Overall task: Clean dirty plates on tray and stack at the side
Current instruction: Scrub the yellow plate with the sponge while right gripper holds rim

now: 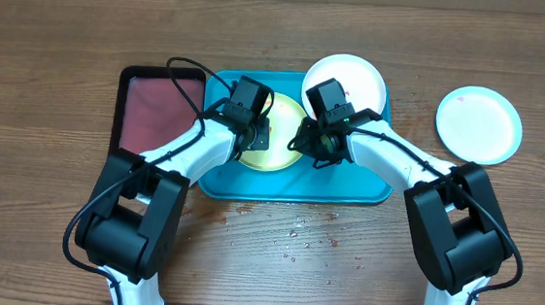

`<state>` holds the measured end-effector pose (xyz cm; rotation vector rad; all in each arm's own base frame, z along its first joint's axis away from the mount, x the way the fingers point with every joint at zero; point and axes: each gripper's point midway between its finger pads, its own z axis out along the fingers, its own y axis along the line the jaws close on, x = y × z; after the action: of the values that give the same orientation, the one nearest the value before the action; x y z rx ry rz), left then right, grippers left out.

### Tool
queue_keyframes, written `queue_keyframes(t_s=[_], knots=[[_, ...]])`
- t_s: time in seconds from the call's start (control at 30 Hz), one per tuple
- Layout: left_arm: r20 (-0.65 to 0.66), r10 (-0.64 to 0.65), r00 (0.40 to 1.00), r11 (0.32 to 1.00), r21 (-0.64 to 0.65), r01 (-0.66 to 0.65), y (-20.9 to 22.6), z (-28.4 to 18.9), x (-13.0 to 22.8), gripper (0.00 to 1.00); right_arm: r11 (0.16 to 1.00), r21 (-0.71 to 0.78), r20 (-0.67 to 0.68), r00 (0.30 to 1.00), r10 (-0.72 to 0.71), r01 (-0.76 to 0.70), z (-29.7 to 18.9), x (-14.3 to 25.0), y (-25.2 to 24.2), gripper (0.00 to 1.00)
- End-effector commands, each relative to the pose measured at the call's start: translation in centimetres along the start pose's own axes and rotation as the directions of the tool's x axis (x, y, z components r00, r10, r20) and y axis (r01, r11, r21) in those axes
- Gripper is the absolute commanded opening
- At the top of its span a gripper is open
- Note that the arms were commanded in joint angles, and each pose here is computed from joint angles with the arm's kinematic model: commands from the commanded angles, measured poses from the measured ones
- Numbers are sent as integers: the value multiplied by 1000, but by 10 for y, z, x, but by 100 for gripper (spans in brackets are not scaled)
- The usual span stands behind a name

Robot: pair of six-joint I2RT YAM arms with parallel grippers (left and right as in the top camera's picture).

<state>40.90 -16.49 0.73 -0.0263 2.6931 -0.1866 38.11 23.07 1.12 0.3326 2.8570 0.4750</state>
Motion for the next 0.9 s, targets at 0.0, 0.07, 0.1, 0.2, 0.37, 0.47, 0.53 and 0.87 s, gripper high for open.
queue_keyframes(t_s=[0.0,0.07,0.1,0.2,0.37,0.47,0.53,0.87], knots=[[-155,53,986,989,142,-31,-25,24,44,4,998,-41,-31,999,-43,42,2,9,12,4],[-151,56,987,989,145,-34,-26,24,42,4,998,-42,-31,998,-49,48,2,10,12,4],[-150,66,987,987,153,-42,-27,23,42,4,997,-45,-33,998,-60,59,2,10,13,4],[-144,103,984,977,200,-73,-36,20,38,4,995,-57,-41,996,-79,76,2,12,15,4],[-138,120,983,972,218,-88,-43,17,33,4,992,-77,-53,993,-106,102,2,14,18,4],[-128,134,983,971,215,-104,-45,17,32,4,990,-83,-56,991,-123,118,2,15,19,4],[-125,139,982,972,209,-111,-46,17,33,4,987,-95,-63,989,-133,127,2,17,21,4],[-73,136,988,971,210,-118,-49,18,20,4,968,-140,-87,972,-220,207,1,29,32,4]])
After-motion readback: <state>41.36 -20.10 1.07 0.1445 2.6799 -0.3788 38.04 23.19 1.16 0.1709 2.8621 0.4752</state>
